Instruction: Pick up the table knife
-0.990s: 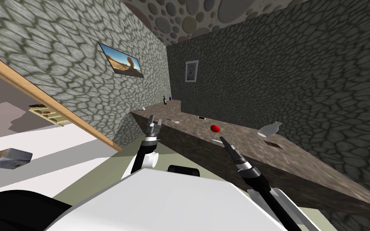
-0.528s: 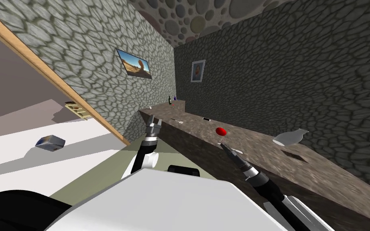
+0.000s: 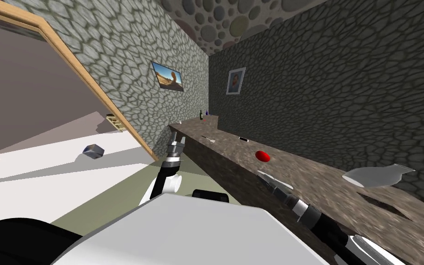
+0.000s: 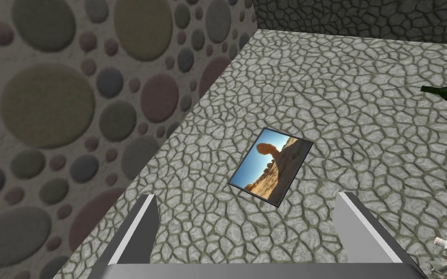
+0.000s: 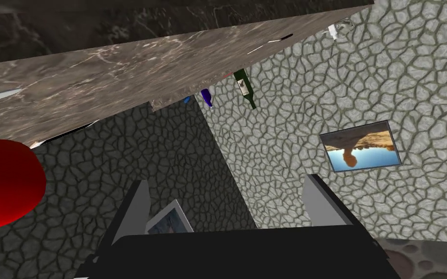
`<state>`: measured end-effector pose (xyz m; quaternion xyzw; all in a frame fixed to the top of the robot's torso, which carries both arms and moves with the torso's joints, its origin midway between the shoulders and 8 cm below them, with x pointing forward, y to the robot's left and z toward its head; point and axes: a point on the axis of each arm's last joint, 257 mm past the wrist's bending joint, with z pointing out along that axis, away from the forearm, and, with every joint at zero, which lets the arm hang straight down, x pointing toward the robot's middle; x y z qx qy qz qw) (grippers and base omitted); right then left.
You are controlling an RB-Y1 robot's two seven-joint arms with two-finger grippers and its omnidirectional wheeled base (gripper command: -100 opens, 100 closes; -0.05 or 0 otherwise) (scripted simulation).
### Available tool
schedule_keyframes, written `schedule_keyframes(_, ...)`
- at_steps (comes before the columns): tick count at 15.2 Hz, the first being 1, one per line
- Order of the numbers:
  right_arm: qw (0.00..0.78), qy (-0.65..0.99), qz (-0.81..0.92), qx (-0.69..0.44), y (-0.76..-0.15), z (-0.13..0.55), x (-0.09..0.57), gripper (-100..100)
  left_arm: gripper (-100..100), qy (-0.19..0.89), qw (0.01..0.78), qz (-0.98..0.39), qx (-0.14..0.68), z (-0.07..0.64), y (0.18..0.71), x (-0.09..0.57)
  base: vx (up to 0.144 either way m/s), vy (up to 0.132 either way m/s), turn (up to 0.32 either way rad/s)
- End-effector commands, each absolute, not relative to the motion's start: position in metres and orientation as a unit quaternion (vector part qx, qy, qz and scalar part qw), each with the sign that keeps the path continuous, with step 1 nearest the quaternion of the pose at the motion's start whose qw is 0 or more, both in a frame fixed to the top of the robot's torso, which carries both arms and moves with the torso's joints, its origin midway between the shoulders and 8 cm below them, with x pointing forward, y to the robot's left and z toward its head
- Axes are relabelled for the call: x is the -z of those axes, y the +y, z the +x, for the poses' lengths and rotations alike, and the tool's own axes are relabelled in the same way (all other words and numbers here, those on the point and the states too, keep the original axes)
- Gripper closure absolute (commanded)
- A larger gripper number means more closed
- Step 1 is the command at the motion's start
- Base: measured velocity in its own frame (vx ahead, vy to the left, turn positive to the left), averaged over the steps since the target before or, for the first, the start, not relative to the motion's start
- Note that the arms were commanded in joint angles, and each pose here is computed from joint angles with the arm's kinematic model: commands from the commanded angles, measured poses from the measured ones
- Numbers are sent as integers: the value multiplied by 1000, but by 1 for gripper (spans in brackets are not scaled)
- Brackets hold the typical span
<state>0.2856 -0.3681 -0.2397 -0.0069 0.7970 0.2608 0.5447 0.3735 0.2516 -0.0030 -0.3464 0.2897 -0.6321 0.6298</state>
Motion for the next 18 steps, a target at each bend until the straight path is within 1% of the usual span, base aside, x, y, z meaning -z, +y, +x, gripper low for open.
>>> schedule_keyframes(1, 513, 827, -32, -227, -391, 266, 262, -100, 0, 290, 630, -346, 632, 374, 252, 3, 25, 9, 252)
schedule_keyframes(4, 482, 851, -63, -200, -408, 253, 275, -100, 0, 290, 630, -346, 632, 374, 252, 3, 25, 8, 225)
schedule_keyframes(5, 457, 868, -79, -178, -425, 239, 287, -100, 0, 290, 630, -346, 632, 374, 252, 3, 27, 11, 285)
schedule_keyframes(6, 454, 869, -85, -176, -426, 239, 287, -100, 0, 290, 630, -346, 632, 374, 252, 3, 27, 7, 206)
schedule_keyframes(7, 427, 885, -101, -155, -443, 224, 298, -100, 0, 290, 630, -346, 632, 374, 252, 3, 28, 6, 255)
schedule_keyframes(8, 424, 886, -107, -154, -444, 224, 298, -100, 0, 290, 630, -346, 632, 374, 252, 3, 27, 2, 225)
schedule_keyframes(9, 397, 900, -123, -134, -461, 208, 308, -100, 0, 290, 630, -346, 632, 374, 252, 3, 28, 5, 242)
schedule_keyframes(10, 394, 900, -129, -132, -462, 209, 308, -100, 0, 290, 630, -346, 632, 374, 252, 3, 25, 3, 195)
schedule_keyframes(11, 366, 912, -144, -114, -479, 192, 316, -100, 0, 290, 630, -346, 632, 374, 252, 3, 23, 7, 266)
schedule_keyframes(12, 363, 913, -149, -113, -479, 193, 315, -100, 0, 290, 630, -346, 632, 374, 252, 3, 22, 2, 210)
schedule_keyframes(13, 335, 923, -164, -95, -496, 176, 323, -100, 0, 290, 630, -346, 632, 374, 252, 3, 29, 2, 217)
schedule_keyframes(14, 332, 923, -169, -94, -497, 177, 322, -100, 0, 290, 630, -346, 632, 374, 252, 3, 28, 1, 191)
schedule_keyframes(15, 303, 932, -185, -78, -513, 161, 328, -100, 0, 290, 630, -346, 632, 374, 252, 3, 28, 4, 254)
schedule_keyframes(17, 301, 932, -189, -78, -514, 161, 327, -100, 0, 290, 630, -346, 632, 374, 252, 3, 22, 0, 130)
schedule_keyframes(18, 270, 938, -207, -62, -530, 146, 331, -100, 0, 290, 630, -346, 632, 374, 252, 3, 18, 5, 144)
